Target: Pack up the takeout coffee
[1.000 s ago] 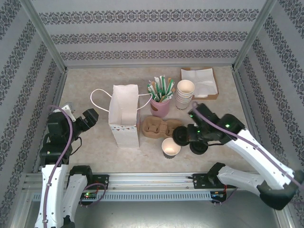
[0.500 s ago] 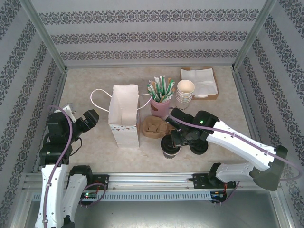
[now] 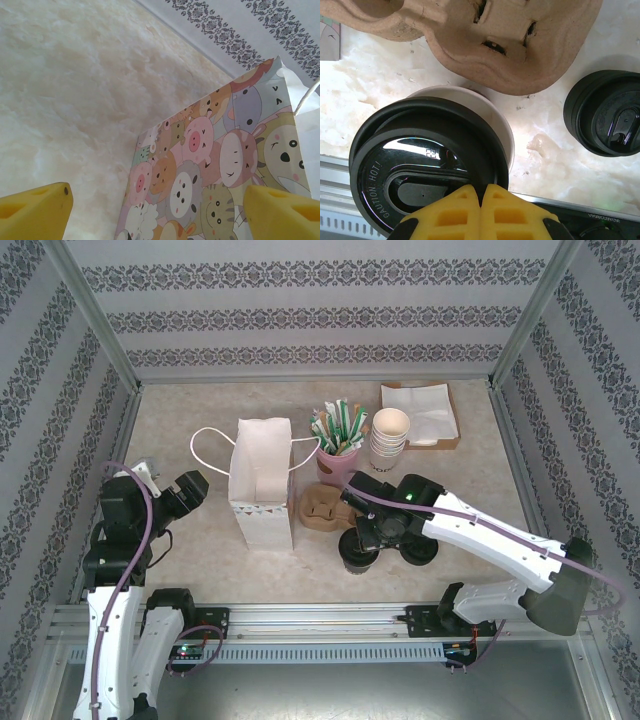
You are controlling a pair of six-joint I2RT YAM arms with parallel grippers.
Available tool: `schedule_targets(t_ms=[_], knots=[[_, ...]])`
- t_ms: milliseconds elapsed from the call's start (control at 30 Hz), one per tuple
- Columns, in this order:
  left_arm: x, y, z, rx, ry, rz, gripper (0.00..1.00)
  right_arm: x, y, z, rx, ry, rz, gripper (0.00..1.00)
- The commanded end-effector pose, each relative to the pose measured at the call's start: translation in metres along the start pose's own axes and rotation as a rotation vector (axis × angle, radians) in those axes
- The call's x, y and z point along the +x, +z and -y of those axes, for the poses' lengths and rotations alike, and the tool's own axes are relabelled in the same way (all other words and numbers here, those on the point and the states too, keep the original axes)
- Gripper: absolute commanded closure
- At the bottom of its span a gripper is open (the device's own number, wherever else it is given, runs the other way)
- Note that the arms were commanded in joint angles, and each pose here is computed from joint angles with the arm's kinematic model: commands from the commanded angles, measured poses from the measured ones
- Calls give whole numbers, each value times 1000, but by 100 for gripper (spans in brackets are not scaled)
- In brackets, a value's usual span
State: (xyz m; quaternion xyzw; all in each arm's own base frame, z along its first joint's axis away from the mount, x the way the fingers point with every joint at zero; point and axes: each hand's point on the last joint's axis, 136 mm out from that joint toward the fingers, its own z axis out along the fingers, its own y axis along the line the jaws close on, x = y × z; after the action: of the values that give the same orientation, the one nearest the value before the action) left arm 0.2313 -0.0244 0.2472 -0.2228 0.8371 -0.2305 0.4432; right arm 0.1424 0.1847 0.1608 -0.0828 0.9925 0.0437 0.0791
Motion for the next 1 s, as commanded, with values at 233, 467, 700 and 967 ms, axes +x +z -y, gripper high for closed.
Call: schedule_targets(t_ms=[233,467,700,967], knots=[[5,2,2,13,3,-21,11,4,12,6,55,4,-11,100],[5,3,1,13,0,-21,11,5,16,9,72,6,-8,100],[5,3,1,13,-1,-21,11,6,24,9,74,11,-15,100],[5,3,1,12,-4,-20,11,5,25,11,84,15,-9,100]])
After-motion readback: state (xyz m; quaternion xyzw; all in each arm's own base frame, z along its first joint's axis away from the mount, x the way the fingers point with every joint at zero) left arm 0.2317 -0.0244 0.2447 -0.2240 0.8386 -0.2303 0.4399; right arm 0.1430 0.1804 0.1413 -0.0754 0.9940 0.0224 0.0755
